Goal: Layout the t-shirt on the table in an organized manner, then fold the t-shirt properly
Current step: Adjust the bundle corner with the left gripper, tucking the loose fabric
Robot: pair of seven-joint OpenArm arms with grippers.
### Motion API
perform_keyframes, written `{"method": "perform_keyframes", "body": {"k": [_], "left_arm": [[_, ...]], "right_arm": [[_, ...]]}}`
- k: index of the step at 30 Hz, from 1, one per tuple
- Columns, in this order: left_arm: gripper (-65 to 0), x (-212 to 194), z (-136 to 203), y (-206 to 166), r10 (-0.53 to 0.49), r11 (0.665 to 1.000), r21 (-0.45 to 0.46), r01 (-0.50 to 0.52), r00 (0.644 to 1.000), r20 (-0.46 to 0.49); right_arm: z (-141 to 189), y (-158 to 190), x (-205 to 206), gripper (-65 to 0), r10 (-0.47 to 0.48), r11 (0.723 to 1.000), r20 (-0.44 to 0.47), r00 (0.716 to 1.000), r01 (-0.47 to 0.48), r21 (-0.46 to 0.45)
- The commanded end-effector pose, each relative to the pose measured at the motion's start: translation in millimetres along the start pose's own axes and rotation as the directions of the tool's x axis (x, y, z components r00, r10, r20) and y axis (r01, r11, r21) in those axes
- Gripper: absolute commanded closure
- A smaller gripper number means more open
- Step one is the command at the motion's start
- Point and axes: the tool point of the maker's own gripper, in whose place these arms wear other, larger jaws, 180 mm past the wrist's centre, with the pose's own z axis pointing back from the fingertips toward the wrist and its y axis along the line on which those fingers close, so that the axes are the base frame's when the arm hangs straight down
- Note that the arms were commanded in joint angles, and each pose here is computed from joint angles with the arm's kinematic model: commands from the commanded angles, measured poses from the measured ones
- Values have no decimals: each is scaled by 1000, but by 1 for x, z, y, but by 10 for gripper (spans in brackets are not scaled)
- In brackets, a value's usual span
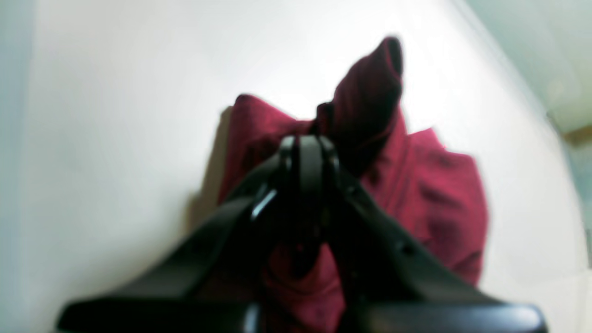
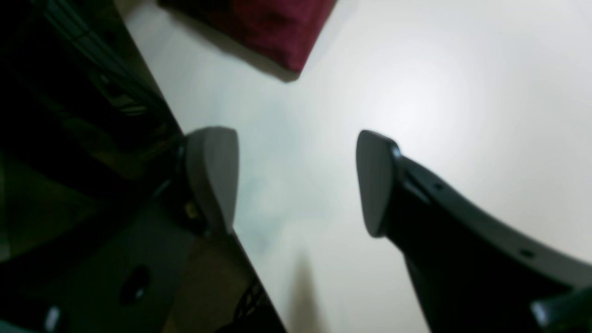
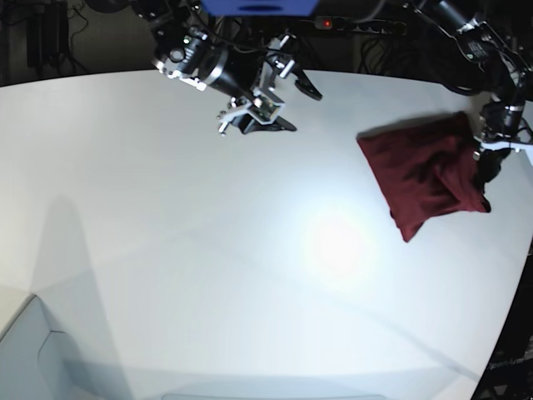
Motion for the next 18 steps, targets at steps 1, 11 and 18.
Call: {"method": "perform_keyframes", "body": {"k": [1, 11, 18], "left_arm": [[-6, 25, 9, -3, -24, 1000, -14, 25, 997, 78], [-6, 47, 63, 17, 46, 989, 127, -69, 983, 177], [-5, 17, 78, 55, 154, 960, 213, -182, 977, 145]], "right_arm": [[0, 1, 16, -396, -5, 1000, 62, 998, 5, 6], [0, 1, 16, -396, -5, 1000, 62, 998, 5, 6], [-1, 3, 17, -396, -6, 1000, 65, 998, 6, 12]]}}
